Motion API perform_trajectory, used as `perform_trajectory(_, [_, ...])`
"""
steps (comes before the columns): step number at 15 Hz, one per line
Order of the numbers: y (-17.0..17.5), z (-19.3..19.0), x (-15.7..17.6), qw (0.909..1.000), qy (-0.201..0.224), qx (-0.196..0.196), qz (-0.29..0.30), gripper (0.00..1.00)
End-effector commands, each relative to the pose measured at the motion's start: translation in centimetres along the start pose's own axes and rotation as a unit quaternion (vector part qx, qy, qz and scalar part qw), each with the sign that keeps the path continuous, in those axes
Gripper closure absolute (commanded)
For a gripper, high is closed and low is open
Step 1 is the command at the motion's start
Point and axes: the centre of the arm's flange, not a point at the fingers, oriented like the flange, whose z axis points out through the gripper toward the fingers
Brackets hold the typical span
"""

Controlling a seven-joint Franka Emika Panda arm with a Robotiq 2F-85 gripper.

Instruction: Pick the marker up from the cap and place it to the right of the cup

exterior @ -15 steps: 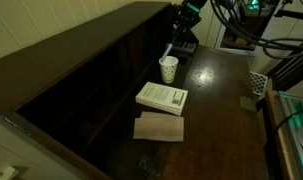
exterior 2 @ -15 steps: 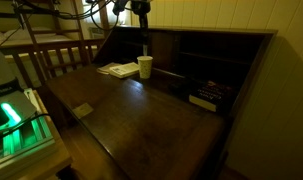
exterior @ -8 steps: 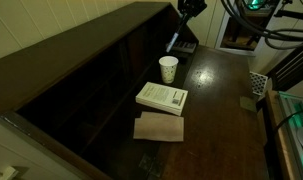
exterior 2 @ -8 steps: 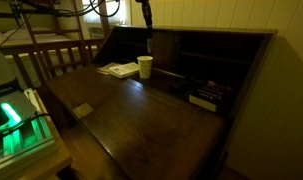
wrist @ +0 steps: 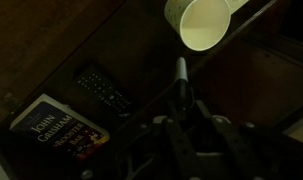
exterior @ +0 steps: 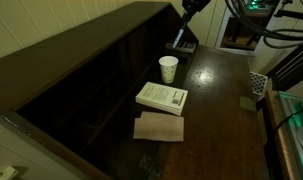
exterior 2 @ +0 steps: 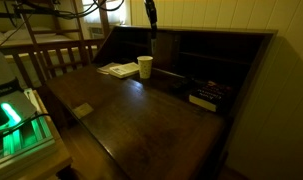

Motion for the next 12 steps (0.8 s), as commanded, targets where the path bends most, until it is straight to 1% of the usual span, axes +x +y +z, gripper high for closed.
perform_trajectory(1, [1.4,0.8,0.6,0.9993,0.015,-0.014,-0.031,0.94])
perform_trajectory(3, [2.1,1.3,0.7,0.9985,0.025,-0.014,-0.046,0.94])
perform_trajectory(6, [3.1,2.3,0.9,0.9963,0.055,-0.016,-0.064,0.94])
perform_trajectory(9, [3.8,4.4,0.9,0.9933,0.075,-0.022,-0.086,0.94])
perform_trajectory(12, [4.5,7.2,-0.1,0.9902,0.081,-0.03,-0.11,0.94])
